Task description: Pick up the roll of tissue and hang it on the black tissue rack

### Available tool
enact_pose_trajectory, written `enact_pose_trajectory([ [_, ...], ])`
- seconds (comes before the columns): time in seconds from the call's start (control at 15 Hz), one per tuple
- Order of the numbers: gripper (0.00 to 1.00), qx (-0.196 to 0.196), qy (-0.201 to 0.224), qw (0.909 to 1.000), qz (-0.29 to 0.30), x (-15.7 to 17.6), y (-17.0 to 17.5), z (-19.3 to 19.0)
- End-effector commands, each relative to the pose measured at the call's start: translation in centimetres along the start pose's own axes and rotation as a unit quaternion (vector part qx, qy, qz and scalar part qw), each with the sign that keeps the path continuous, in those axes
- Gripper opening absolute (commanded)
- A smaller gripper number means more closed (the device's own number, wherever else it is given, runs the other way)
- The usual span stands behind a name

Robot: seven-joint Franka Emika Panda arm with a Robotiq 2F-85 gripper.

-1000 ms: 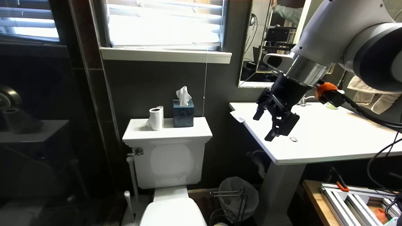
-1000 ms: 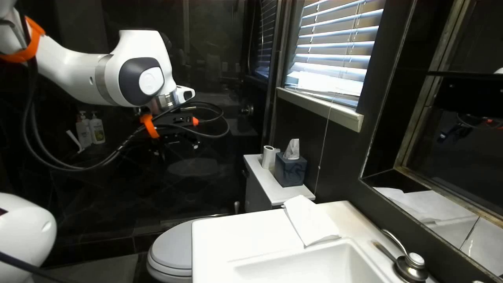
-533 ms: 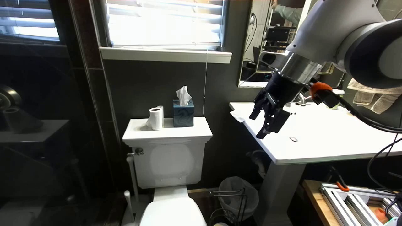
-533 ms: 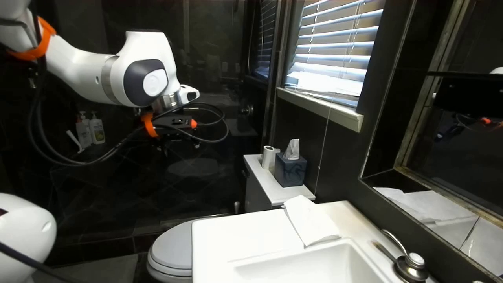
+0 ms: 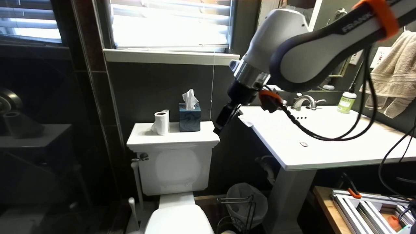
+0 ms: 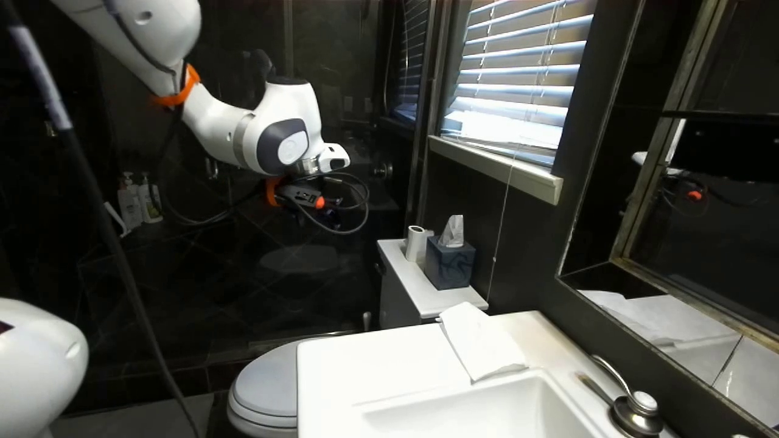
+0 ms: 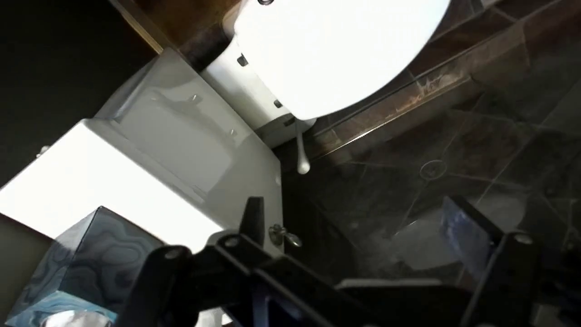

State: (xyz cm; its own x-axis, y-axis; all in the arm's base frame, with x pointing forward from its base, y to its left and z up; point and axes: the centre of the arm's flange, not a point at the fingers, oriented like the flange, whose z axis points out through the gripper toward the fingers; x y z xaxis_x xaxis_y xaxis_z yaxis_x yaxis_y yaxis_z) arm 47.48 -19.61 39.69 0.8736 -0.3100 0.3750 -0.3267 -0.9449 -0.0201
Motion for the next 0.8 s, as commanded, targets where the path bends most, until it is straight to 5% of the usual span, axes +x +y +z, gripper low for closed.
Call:
enact_pose_trajectory([
  [0.0, 1.0, -0.012, 0.016, 0.995, 0.098, 7.4, 0.3, 5.1],
  [0.33, 1.0, -0.045, 0.068, 0.9744, 0.21, 12.3, 1.3, 10.3],
  [0.73, 1.0, -0.084, 0.148, 0.9288, 0.329, 15.3, 3.1, 13.2],
])
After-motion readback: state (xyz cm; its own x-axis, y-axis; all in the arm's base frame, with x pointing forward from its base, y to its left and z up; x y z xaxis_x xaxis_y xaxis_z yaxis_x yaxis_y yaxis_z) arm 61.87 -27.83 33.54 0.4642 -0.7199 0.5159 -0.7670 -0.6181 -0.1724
